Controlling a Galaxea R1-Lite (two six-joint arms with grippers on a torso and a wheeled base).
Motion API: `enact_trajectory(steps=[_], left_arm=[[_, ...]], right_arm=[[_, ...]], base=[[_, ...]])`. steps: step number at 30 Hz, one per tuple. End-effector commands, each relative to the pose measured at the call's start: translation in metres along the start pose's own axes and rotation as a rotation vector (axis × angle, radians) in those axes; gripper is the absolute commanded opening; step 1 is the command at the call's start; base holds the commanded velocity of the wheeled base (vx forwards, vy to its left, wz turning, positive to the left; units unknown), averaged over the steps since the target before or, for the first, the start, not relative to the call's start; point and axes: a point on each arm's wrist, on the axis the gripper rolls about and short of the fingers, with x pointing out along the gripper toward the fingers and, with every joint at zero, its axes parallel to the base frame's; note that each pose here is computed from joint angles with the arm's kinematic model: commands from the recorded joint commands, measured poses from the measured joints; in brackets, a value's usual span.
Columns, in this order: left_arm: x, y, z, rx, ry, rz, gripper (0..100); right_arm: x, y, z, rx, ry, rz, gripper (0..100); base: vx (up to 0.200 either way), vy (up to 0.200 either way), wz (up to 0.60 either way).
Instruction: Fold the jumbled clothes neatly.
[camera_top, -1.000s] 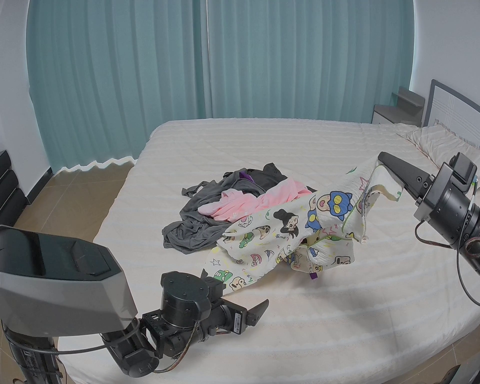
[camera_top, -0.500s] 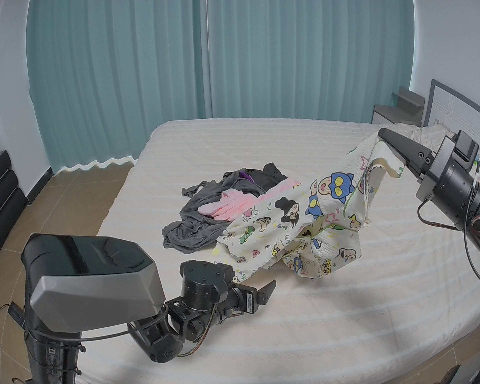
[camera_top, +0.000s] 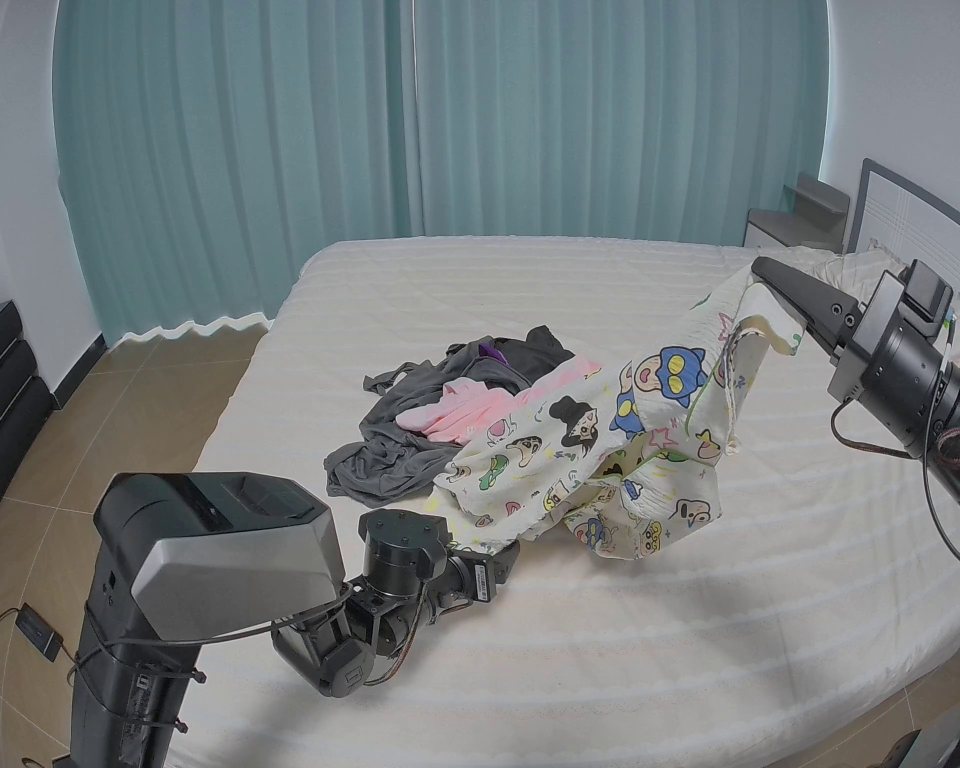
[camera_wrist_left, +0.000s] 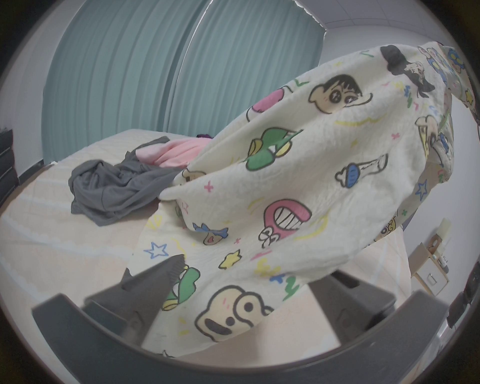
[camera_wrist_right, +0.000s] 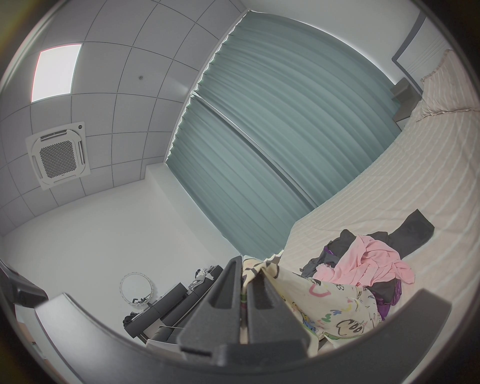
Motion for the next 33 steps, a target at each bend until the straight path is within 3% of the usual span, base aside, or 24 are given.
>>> enact_trajectory(steps=[1,11,17,22,26,28,33], left_arm=[[0.004,0.006,-0.009,-0.018,0.025,0.014,0],[-0.015,0.036,-0.013,-0.078,0.083,0.092,0],[-0.040,0.034,0.024,-0.135,0.000,0.087,0],[-0.072,0.019,0.068,-0.251,-0.121,0.046,0],[-0.093,0.006,0.086,-0.266,-0.187,0.084,0],[-0.103,0.002,0.097,-0.286,-0.231,0.075,0],[-0.137,-0.010,0.132,-0.310,-0.314,0.054,0]], right_arm=[[0.001,-0.004,-0.002,0.000,0.007,-0.016,0],[-0.003,-0.018,-0.002,-0.003,0.002,-0.073,0],[-0.006,-0.037,-0.014,0.007,0.042,-0.153,0],[-0.003,-0.059,-0.032,0.026,0.109,-0.231,0],[0.006,-0.072,-0.044,0.070,0.148,-0.275,0],[0.011,-0.075,-0.046,0.100,0.145,-0.283,0],[0.026,-0.061,-0.027,0.145,0.047,-0.212,0]], base=[[0.000,0.000,0.00],[0.000,0.000,0.00],[0.000,0.000,0.00],[0.000,0.000,0.00],[0.000,0.000,0.00],[0.000,0.000,0.00],[0.000,0.000,0.00]])
